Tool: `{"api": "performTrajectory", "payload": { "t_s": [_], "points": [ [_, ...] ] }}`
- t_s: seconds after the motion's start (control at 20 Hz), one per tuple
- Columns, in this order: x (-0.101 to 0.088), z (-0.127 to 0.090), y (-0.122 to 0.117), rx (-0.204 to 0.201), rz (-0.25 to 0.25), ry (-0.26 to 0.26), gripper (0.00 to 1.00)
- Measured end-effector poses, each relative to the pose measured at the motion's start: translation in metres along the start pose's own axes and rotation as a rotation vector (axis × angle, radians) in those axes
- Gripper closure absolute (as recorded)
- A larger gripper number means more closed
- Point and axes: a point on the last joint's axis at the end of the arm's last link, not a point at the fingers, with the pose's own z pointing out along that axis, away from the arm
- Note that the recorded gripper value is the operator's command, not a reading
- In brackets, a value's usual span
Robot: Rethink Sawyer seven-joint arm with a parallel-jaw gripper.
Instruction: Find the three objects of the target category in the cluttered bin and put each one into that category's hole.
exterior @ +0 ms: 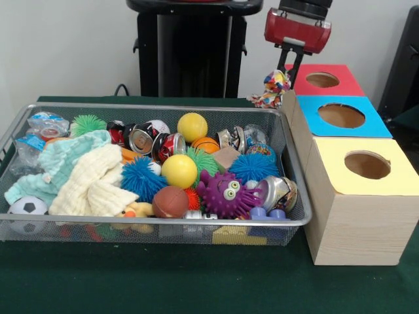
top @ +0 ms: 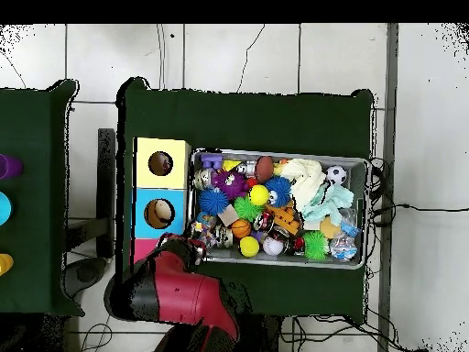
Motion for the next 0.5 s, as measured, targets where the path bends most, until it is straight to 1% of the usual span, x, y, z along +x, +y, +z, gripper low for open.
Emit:
{"api": "performTrajectory", "payload": {
  "t_s": [0.25, 0.45, 0.5],
  "points": [
    [-0.014, -0.004, 0.009, 0.018, 0.013, 0.019, 1.0],
    [-0.023, -0.007, 0.017, 0.024, 0.015, 0.023, 1.0],
    [-0.028, -0.009, 0.021, 0.027, 0.015, 0.026, 1.0]
  ]
}}
